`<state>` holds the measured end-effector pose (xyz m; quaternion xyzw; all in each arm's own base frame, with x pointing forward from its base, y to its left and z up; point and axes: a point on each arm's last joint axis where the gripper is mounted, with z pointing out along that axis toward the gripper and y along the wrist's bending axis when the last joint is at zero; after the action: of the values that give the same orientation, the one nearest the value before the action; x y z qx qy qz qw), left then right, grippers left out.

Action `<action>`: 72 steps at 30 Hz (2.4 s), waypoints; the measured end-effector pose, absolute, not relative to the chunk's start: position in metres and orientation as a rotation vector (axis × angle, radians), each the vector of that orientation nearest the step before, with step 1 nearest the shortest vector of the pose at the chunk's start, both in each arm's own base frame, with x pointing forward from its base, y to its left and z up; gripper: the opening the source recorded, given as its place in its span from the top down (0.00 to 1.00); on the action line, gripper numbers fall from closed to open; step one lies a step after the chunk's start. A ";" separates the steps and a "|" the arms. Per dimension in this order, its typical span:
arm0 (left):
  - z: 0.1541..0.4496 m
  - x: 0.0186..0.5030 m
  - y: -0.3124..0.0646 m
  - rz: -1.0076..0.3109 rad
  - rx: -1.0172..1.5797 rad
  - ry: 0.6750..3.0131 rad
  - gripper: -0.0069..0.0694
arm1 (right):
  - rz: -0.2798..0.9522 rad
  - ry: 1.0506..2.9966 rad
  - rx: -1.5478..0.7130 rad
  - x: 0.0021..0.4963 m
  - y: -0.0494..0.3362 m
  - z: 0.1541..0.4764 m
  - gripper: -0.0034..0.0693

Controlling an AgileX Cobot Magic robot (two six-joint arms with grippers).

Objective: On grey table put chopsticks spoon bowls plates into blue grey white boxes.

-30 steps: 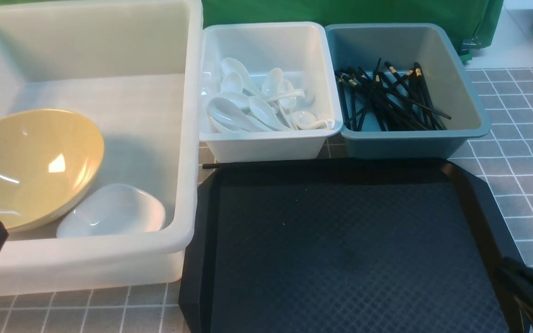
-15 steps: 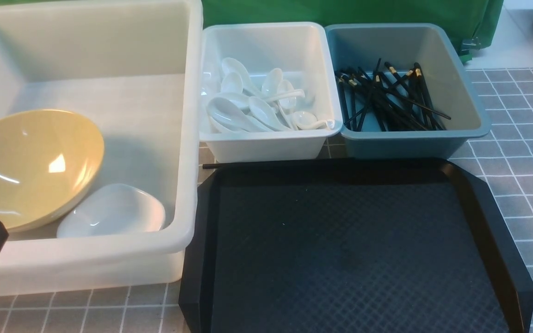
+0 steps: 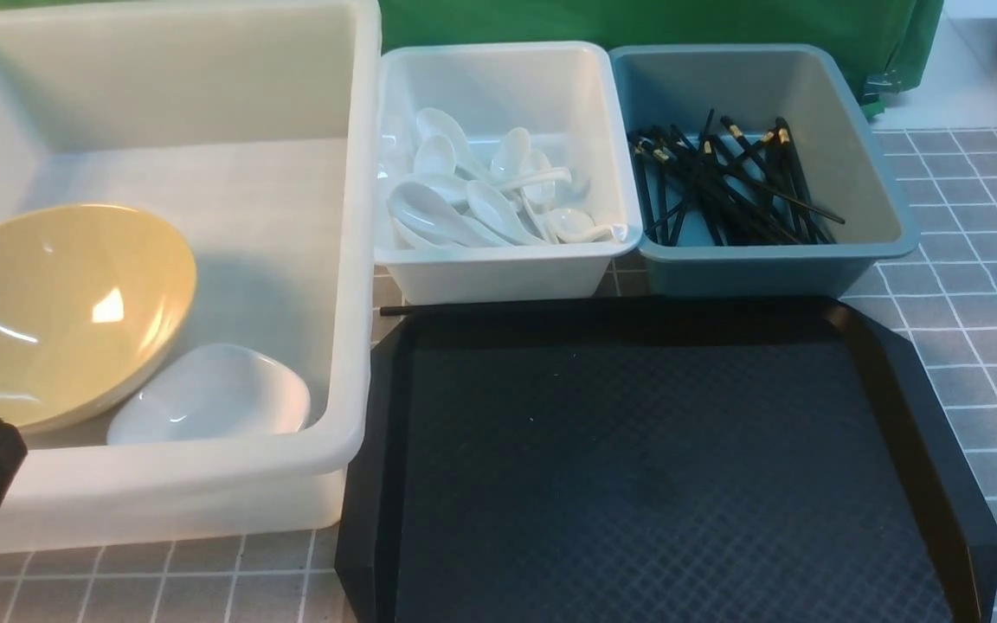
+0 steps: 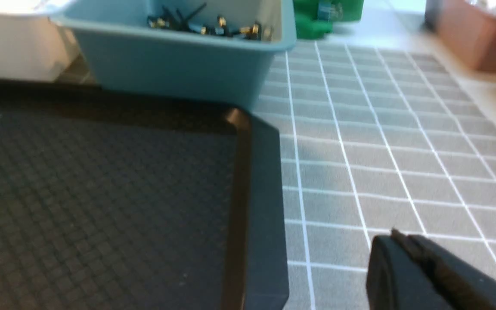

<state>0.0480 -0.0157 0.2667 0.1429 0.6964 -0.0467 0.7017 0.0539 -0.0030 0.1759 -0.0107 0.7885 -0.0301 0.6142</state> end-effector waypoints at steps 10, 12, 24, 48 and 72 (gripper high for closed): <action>0.266 0.048 -0.016 -0.104 0.319 1.553 0.89 | -0.063 1.817 -0.015 0.054 -0.003 0.176 0.90; 0.266 0.048 -0.016 -0.104 0.319 1.553 0.89 | -0.062 1.817 -0.014 0.054 -0.003 0.176 0.90; 0.265 0.048 -0.016 -0.104 0.319 1.553 0.89 | -0.061 1.817 -0.013 0.054 -0.003 0.176 0.89; 0.177 0.054 -0.001 -0.067 -0.085 1.815 0.89 | -0.063 1.818 -0.007 0.054 -0.003 0.176 0.89; 0.176 0.054 -0.001 -0.015 -0.026 1.817 0.89 | -0.063 1.818 -0.007 0.054 -0.003 0.176 0.89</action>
<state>0.0537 -0.0006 0.1765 -0.0113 0.7887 -0.0064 0.6146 0.0539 -0.0033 0.1758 -0.0031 0.7889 -0.0273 0.6140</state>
